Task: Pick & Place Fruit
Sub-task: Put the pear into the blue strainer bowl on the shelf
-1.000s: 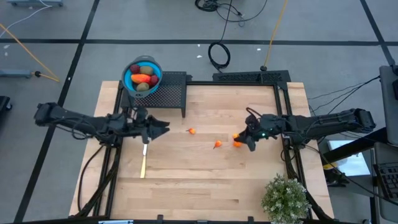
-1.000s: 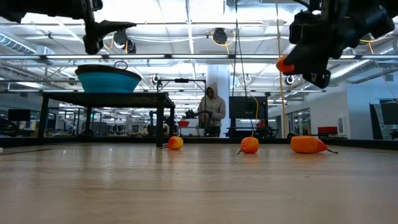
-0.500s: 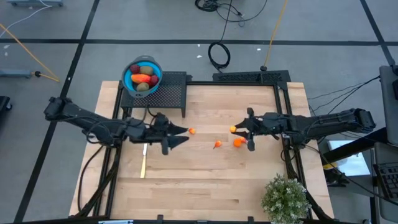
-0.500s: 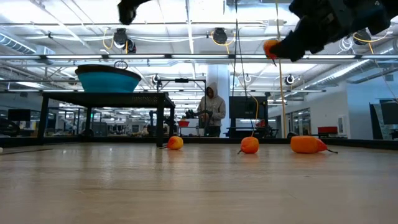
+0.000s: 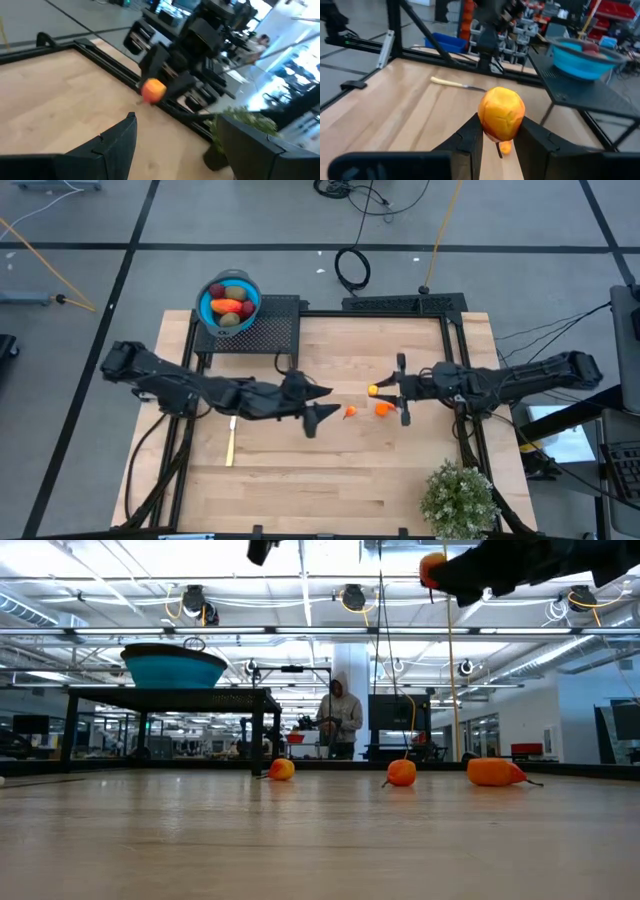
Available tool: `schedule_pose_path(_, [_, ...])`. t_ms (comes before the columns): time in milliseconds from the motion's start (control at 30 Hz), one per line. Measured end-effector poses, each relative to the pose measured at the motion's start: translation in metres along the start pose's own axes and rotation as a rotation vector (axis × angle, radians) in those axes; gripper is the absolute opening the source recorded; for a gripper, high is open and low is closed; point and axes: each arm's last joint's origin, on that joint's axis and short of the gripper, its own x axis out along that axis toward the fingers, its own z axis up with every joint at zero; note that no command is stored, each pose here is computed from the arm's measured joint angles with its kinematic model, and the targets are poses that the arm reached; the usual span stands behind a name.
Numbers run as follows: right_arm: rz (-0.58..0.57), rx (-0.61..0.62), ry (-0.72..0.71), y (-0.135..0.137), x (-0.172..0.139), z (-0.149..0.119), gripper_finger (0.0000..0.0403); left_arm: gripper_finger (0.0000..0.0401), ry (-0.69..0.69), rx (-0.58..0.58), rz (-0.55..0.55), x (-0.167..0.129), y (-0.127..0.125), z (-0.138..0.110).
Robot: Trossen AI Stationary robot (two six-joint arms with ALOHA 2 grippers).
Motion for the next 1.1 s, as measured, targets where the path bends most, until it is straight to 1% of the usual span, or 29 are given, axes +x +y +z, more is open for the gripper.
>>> schedule_pose_path(67, [-0.005, -0.011, -0.019, 0.003, 0.0, 0.002, 0.0087, 0.0273, 0.004, 0.01, 0.034, 0.009, -0.004, 0.0])
schedule_pose_path(200, [-0.045, -0.017, -0.023, 0.008, -0.001, 0.004, 0.0087, 0.0273, 0.001, 0.017, 0.065, 0.027, -0.013, -0.002])
schedule_pose_path(267, [-0.052, -0.019, -0.021, 0.011, -0.001, 0.005, 0.0087, 0.0273, -0.007, 0.013, 0.063, 0.037, -0.018, -0.002])
schedule_pose_path(400, [-0.047, -0.048, -0.02, 0.018, -0.002, 0.005, 0.0087, 0.0273, 0.001, 0.018, 0.077, 0.055, -0.026, -0.006])
schedule_pose_path(533, [-0.022, -0.081, -0.021, 0.024, -0.001, 0.005, 0.0087, 0.0273, 0.011, 0.032, 0.117, 0.068, -0.03, -0.009])
schedule_pose_path(600, [-0.032, -0.084, -0.015, 0.027, -0.001, 0.005, 0.0087, 0.0273, 0.013, 0.038, 0.137, 0.074, -0.031, -0.012])
schedule_pose_path(733, [-0.041, -0.091, -0.008, 0.032, 0.0, 0.004, 0.0087, 0.0273, 0.016, 0.002, 0.15, 0.076, -0.031, -0.013])
schedule_pose_path(800, [-0.03, -0.091, -0.014, 0.035, 0.001, 0.005, 0.0087, 0.0273, 0.016, -0.014, 0.178, 0.075, -0.029, -0.013])
schedule_pose_path(867, [-0.025, -0.091, -0.024, 0.036, 0.001, 0.005, 0.0087, 0.0273, 0.01, -0.015, 0.195, 0.075, -0.029, -0.014])
schedule_pose_path(1100, [-0.024, -0.072, -0.045, 0.038, 0.005, 0.006, 0.0087, 0.0273, 0.012, -0.035, 0.208, 0.075, -0.027, -0.014])
